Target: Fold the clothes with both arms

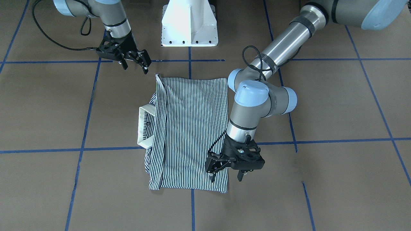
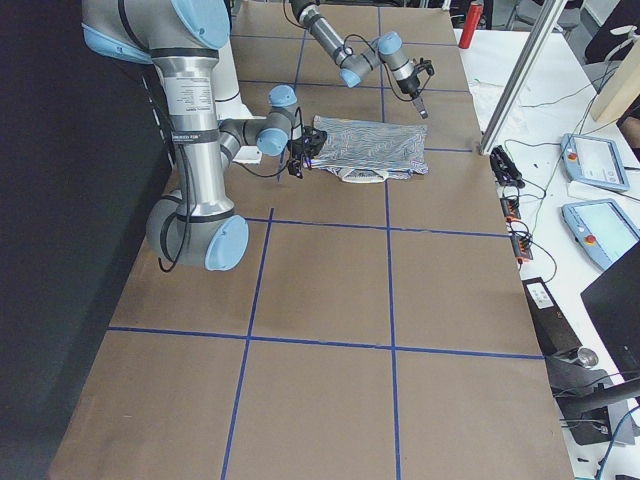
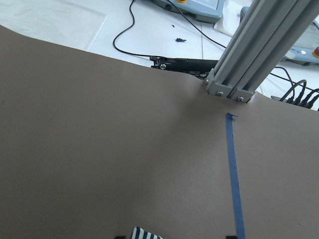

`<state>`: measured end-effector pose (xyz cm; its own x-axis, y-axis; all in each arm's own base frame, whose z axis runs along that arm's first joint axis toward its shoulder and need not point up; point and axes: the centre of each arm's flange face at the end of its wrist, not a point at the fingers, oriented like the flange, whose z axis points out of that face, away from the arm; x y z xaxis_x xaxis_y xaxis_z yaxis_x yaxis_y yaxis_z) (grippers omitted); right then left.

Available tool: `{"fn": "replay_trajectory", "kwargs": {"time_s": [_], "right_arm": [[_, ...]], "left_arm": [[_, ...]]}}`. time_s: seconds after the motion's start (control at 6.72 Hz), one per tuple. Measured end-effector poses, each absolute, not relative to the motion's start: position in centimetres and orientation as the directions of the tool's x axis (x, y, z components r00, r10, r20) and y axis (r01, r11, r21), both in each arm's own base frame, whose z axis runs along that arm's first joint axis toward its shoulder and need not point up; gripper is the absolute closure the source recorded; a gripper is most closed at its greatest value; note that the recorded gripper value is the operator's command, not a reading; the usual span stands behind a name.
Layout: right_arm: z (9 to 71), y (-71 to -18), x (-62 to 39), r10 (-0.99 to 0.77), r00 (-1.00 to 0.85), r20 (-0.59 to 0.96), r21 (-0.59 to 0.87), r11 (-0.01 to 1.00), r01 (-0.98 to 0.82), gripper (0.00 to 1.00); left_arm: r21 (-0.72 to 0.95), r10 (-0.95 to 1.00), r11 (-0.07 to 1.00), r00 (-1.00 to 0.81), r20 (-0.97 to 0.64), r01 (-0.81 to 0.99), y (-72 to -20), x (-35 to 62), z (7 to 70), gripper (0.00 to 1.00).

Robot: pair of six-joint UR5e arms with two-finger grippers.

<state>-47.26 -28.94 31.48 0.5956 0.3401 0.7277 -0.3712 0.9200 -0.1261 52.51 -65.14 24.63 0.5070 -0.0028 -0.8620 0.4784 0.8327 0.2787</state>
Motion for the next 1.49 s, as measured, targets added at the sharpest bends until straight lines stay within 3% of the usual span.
{"fn": "replay_trajectory", "kwargs": {"time_s": [0.59,1.49], "right_arm": [[28.8,-30.9,-54.3,0.258,0.721,0.643,-0.038,0.951,-0.306,0.00],[30.0,-31.1,-55.6,0.146,0.787,0.600,0.018,0.980,-0.196,0.00]], "left_arm": [[0.342,0.125,0.873,0.519,-0.845,0.347,-59.5,47.8,24.5,0.00],[0.349,0.140,0.875,0.515,-0.845,0.335,-58.9,47.2,25.0,0.00]]}}
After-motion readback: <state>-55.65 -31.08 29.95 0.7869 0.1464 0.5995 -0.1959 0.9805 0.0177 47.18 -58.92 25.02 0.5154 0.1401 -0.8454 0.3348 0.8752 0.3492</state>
